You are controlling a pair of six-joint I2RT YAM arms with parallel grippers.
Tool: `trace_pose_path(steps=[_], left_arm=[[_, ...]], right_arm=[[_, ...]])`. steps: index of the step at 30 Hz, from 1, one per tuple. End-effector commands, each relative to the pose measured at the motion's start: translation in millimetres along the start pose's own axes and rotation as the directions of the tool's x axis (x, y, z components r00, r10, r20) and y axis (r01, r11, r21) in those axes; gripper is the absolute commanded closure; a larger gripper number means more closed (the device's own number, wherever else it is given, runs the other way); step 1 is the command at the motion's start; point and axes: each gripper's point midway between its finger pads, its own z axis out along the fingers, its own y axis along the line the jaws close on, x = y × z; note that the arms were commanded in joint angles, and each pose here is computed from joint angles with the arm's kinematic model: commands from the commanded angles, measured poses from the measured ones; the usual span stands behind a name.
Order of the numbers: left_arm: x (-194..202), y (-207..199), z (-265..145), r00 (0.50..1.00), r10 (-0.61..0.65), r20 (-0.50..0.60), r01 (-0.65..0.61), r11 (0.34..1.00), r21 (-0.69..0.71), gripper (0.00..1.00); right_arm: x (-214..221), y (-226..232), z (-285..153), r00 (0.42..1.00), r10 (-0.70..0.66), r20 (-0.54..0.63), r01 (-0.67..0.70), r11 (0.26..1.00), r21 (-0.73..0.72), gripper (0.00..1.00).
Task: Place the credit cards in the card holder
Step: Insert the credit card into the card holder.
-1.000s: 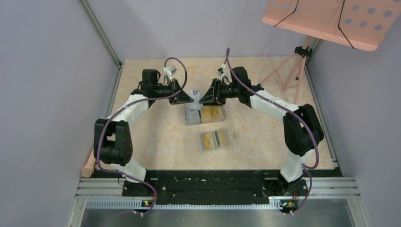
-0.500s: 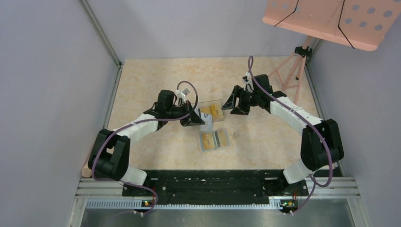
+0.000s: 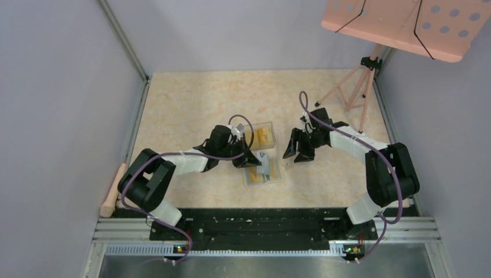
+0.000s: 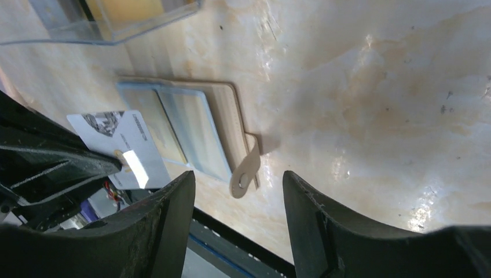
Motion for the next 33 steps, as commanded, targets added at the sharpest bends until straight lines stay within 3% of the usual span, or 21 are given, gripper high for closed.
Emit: trace_pose_path(steps=[1,14,33], left_arm=[[-3.9,9.3,5.0,0.998,0.003,0.066,-0.003,1.0,-0.005,1.0],[9.5,35.8,3.2,0.995,-0.033,0.095,0.037,0.998,-0.041,1.0],[9.0,34.2,13.3,0.996,-0.056,0.068,0.059,0.997,-0.047,1.0]], right_arm=[[1.1,-1.3,9.4,1.0,-0.012,-0.003,0.012,0.999,-0.039,0.44],[39.1,-1.9,31.1,0.995,0.051,-0.082,-0.061,0.99,-0.129,0.52],[72.7,14.3,46.9,0.978,0.095,-0.188,-0.126,0.979,-0.163,0.75]])
